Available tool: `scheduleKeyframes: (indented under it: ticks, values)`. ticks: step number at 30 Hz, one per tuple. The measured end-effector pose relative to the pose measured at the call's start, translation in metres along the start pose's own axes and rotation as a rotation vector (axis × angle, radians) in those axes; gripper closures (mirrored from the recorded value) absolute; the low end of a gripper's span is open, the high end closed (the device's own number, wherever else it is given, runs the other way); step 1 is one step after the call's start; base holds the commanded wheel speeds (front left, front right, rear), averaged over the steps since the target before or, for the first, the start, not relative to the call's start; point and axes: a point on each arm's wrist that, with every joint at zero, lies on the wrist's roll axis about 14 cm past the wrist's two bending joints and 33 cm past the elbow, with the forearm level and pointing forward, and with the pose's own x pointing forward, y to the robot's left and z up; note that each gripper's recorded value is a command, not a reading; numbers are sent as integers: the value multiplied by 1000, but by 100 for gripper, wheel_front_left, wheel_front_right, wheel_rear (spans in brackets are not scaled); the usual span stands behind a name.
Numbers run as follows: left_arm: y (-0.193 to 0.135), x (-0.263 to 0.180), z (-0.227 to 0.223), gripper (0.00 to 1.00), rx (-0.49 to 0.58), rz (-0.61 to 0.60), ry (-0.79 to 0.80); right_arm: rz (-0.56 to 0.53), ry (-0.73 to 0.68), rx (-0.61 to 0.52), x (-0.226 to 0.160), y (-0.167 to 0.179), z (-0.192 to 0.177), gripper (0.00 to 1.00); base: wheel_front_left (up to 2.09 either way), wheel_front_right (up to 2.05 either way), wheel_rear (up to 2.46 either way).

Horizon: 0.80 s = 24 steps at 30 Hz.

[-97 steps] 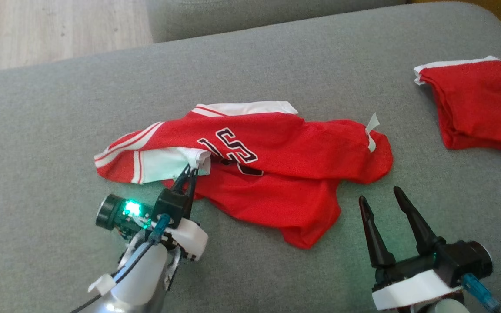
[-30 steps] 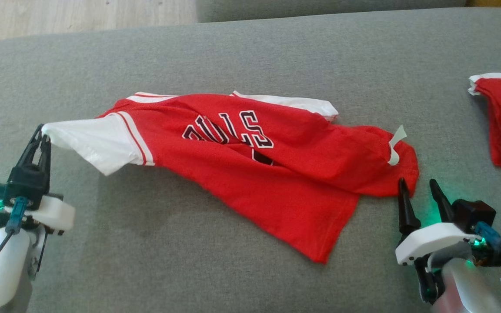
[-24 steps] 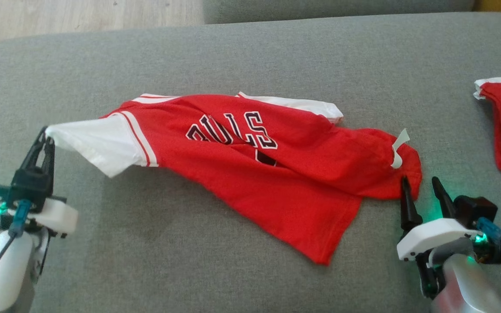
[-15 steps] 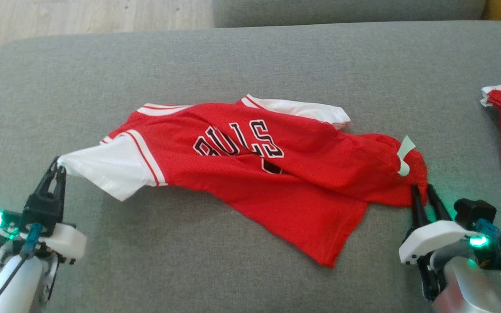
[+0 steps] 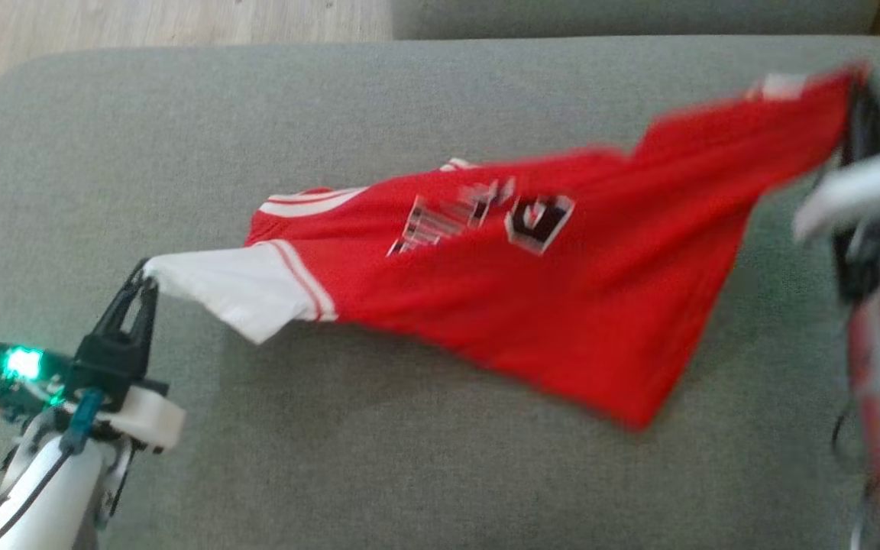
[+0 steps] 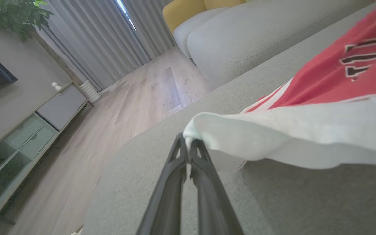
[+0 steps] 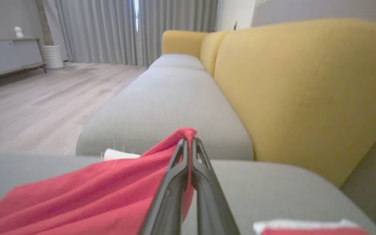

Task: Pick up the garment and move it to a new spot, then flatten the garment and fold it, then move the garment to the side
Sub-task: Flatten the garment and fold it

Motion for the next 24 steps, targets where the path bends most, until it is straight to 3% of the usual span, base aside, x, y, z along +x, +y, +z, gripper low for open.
scheduleKeyframes:
  ticks: [4, 5, 6, 13, 18, 24]
  values:
    - [-11, 11, 16, 100, 3, -49, -49, -7, -110, -27, 41, -2, 57, 100, 0, 0, 0]
    - [-13, 15, 21, 100, 5, -58, -67, -9, -121, -26, 48, -2, 63, 55, 0, 0, 0]
    - [-15, 18, 27, 100, 6, -66, -82, -5, -117, -42, 52, -1, 63, 0, 0, 0, 0]
    - [-29, 31, 51, 100, -18, -100, -162, 92, 8, -112, 38, 35, 6, 0, 0, 0, 0]
    - [-34, 33, 54, 100, -8, -112, -174, 138, 75, -91, -4, 53, -38, 0, 0, 0, 0]
    - [-34, 36, 60, 100, 1, -109, -194, 241, 154, -31, -83, 85, -89, 0, 0, 0, 0]
